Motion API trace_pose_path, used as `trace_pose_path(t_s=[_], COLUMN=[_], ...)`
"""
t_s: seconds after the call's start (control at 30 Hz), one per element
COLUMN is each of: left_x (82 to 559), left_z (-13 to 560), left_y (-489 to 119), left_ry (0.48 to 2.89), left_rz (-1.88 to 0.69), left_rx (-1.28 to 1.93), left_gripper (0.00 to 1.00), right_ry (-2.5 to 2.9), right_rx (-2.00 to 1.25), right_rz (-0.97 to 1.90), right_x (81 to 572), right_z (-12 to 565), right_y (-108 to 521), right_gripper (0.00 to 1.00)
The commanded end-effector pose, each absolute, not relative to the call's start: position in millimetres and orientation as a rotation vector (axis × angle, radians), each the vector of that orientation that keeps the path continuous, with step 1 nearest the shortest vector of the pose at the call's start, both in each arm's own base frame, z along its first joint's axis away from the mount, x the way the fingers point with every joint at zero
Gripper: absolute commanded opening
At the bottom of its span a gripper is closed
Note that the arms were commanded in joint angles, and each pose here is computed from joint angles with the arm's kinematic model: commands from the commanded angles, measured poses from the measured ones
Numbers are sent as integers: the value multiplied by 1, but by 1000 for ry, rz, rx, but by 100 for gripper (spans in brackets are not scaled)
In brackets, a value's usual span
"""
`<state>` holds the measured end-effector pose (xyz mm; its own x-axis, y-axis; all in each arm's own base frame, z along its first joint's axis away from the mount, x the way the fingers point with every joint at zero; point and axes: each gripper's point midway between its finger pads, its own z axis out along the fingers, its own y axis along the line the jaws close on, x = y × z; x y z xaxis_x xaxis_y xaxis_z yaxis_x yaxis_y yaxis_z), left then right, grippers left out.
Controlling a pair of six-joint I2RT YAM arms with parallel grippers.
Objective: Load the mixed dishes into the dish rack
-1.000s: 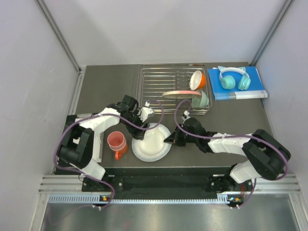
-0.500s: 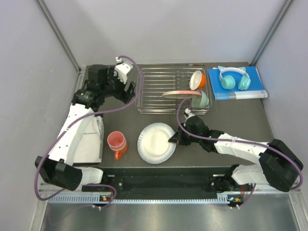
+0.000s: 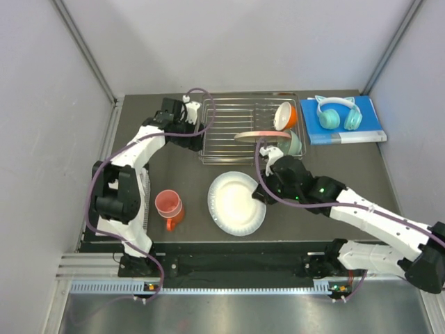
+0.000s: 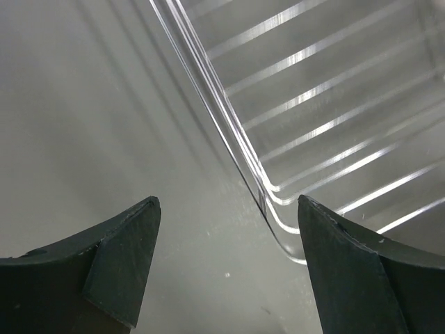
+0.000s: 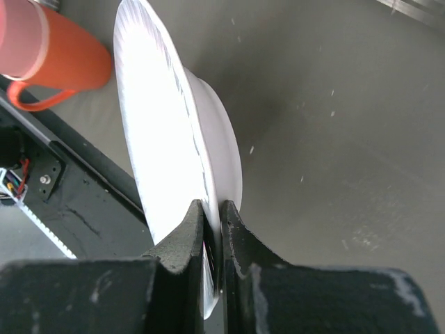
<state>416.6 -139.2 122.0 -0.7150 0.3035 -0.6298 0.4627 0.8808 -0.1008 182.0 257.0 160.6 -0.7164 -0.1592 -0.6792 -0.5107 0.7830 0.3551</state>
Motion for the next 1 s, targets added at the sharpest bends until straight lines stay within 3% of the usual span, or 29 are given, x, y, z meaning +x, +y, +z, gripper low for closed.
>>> trace_pose_path(t_s=[0.0,0.23,0.53,0.7,0.97], left_x=[452,453,430,412,374], left_z=[161,143,100,90,92], left_y=[-143,-149,-152,-153,-147], left_ry=[2299,2323,2410,2412,2408], left_rz=[-313,-356,-410,-444,-471], left_rx=[485,474,537,609,762], left_gripper=[84,84,81,77,57], right_ry=[2046,1883,1609,1544,1486], right_rx=[-561,-568,-524,-481,-402], right_rz=[812,845,503,337,133], right_x=[187,184,234,270,322], right_z=[256,341,483,511,525], right_y=[269,262,220,197,156], right_gripper=[0,0,0,0,0])
